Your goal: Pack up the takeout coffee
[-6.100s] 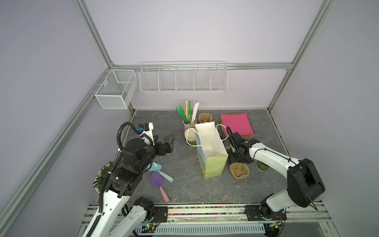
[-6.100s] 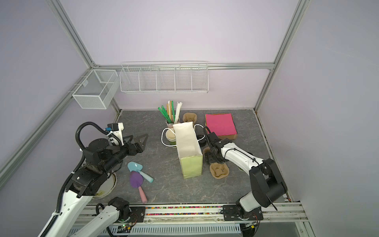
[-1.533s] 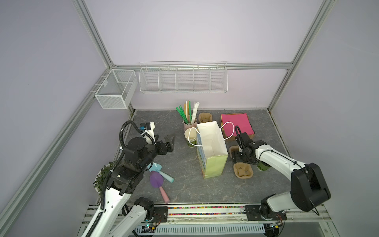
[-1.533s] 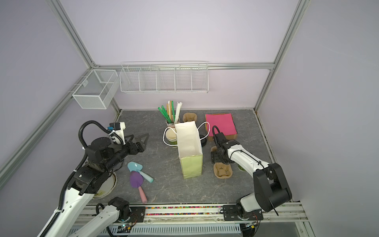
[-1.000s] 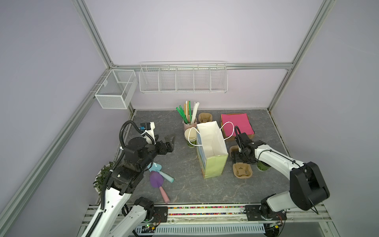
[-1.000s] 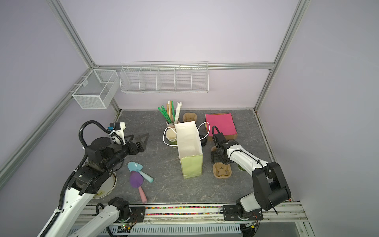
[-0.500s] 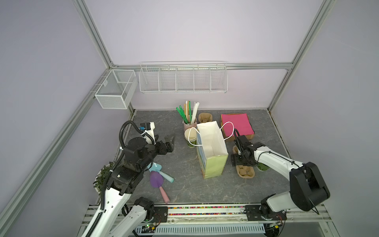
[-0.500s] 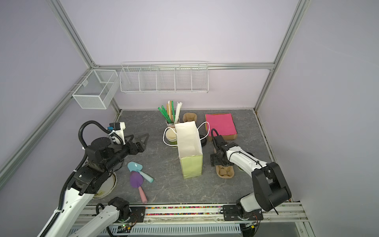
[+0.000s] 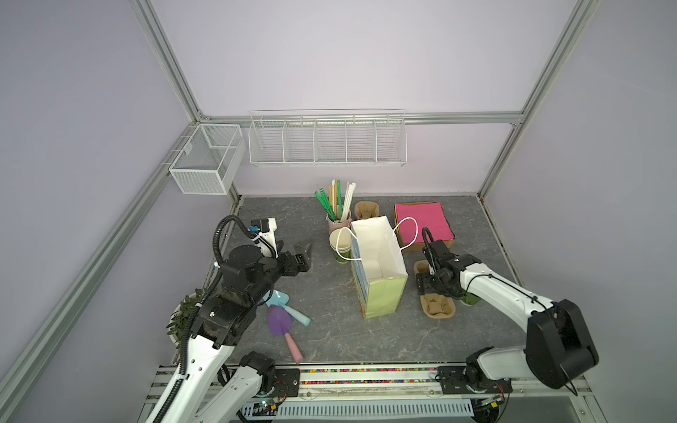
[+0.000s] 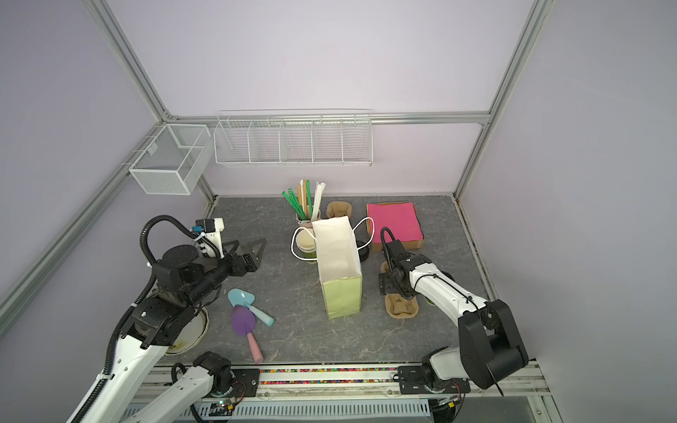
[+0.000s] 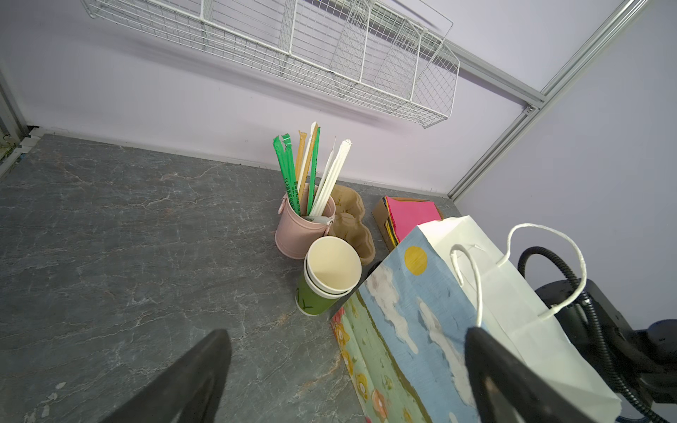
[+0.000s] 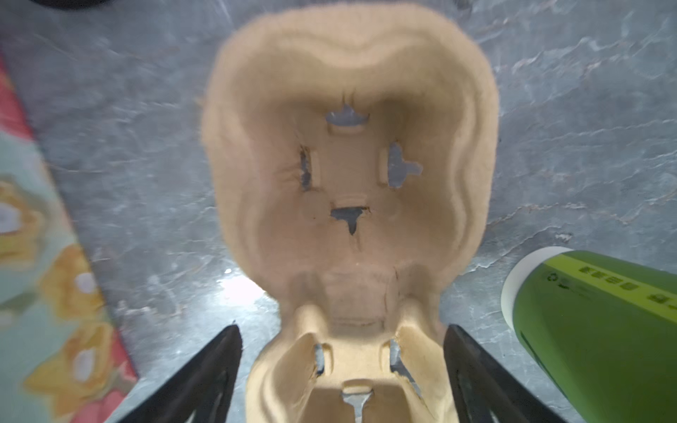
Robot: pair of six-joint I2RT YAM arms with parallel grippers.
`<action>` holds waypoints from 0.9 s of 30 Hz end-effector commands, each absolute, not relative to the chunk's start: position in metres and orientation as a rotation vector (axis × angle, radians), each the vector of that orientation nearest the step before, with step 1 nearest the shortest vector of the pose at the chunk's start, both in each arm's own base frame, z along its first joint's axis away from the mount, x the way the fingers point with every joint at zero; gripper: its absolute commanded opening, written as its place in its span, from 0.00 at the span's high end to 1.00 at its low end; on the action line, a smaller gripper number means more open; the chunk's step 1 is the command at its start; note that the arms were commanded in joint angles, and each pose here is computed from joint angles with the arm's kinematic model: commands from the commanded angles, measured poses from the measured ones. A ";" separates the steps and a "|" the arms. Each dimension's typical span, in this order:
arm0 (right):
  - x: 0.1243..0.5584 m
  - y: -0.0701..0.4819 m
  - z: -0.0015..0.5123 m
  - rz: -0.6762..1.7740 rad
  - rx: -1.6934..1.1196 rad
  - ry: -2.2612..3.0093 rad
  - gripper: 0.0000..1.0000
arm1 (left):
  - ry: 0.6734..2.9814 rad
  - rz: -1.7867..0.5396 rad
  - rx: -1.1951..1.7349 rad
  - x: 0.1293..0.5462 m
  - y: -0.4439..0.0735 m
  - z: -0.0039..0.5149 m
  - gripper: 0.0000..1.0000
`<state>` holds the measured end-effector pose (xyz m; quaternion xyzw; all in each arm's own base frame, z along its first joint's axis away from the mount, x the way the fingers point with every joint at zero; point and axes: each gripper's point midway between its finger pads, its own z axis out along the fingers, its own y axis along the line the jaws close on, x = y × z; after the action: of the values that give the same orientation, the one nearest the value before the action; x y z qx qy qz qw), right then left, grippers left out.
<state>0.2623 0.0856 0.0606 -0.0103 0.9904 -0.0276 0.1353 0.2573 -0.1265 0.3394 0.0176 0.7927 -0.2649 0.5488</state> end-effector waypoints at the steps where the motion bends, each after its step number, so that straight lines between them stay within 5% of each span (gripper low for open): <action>1: 0.265 0.077 0.065 -0.112 0.000 2.857 0.11 | 1.877 -0.618 0.056 0.258 -0.126 0.338 0.01; 27: 0.268 0.075 0.054 -0.076 0.003 2.865 0.12 | 1.877 -0.613 0.058 0.256 -0.125 0.337 0.01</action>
<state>0.2706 0.0792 0.0599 0.0076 0.9895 -0.0140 0.1437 0.2573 -0.1266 0.3392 0.0188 0.7929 -0.2639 0.5489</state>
